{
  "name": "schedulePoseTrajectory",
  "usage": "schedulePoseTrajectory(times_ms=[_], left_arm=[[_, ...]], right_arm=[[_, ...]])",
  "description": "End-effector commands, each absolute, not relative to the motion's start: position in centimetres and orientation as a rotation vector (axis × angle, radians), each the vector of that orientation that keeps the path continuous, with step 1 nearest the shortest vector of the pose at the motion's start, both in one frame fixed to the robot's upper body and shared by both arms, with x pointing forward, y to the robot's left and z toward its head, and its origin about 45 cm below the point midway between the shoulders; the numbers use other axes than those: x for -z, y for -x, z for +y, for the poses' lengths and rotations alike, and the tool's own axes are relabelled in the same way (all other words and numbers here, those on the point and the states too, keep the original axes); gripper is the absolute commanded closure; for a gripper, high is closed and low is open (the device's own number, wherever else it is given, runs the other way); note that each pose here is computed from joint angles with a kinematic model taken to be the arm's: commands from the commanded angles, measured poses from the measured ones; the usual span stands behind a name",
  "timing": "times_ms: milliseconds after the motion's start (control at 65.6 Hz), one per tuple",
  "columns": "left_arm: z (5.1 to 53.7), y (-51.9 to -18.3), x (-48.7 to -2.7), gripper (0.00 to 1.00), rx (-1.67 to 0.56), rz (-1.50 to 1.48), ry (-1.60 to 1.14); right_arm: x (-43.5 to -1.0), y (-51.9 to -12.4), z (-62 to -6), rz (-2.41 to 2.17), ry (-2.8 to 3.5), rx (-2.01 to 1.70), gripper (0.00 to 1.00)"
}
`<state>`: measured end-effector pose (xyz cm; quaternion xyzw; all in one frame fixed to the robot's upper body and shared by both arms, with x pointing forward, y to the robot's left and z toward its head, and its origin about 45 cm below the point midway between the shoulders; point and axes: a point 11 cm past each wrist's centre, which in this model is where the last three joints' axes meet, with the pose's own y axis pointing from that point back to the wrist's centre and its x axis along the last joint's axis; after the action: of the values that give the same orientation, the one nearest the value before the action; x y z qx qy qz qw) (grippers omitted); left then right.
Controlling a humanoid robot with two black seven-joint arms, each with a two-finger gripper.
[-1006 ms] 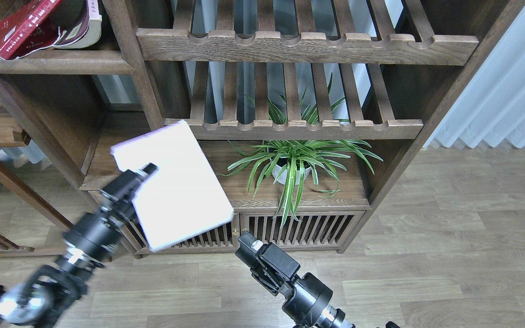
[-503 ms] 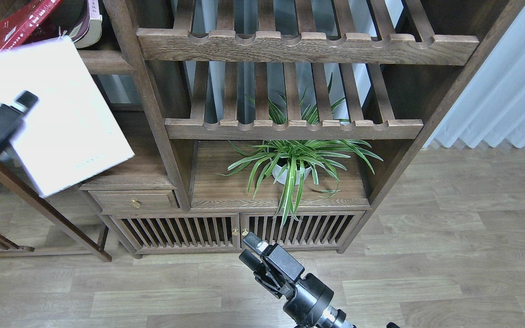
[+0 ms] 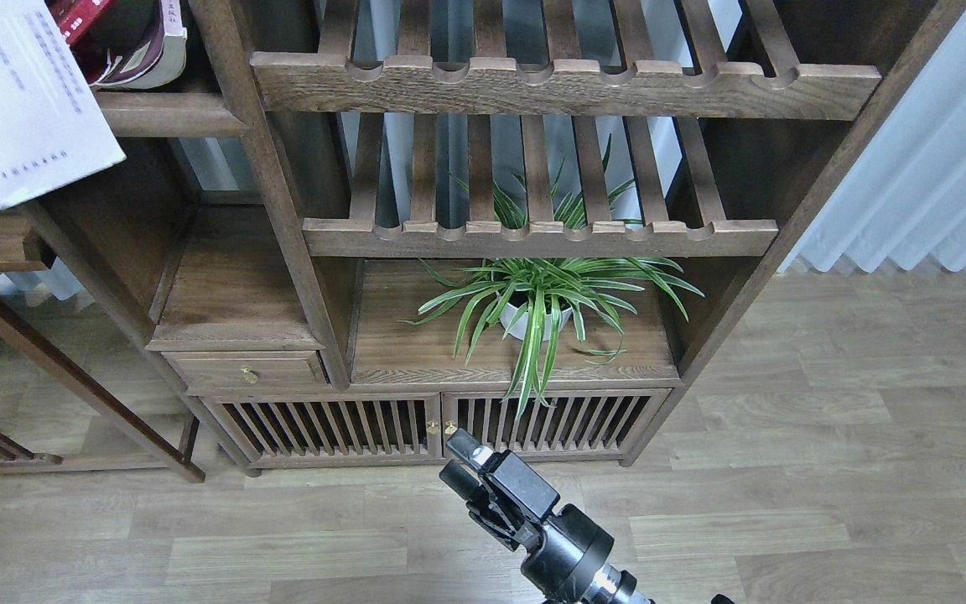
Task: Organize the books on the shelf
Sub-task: 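Carry the white book with the left gripper up to the high side shelf, then place the white book on the high shelf and withdraw the left gripper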
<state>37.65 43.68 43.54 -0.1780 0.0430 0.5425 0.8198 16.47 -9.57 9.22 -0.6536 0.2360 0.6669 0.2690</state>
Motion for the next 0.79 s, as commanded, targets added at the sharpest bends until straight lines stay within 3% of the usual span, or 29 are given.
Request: schedulePoseTrajectory(times_ms=[0, 305, 777], left_arm=[[43.6, -39.7, -45.0, 0.98, -1.165, 0.079, 0.351], [42.6, -45.7, -50.3, 0.98, -1.184, 0.094, 0.265], [42.3, -49.7, -53.3, 0.97, -1.27, 0.164, 0.184]], right_arm=[[-9.2, -16.4, -9.6, 0.637, 1.761, -1.799, 0.0], [-9.2, -16.5, -9.6, 0.639, 1.764, -1.795, 0.0], [-9.2, -16.3, -9.6, 0.638, 1.76, -1.798, 0.01]])
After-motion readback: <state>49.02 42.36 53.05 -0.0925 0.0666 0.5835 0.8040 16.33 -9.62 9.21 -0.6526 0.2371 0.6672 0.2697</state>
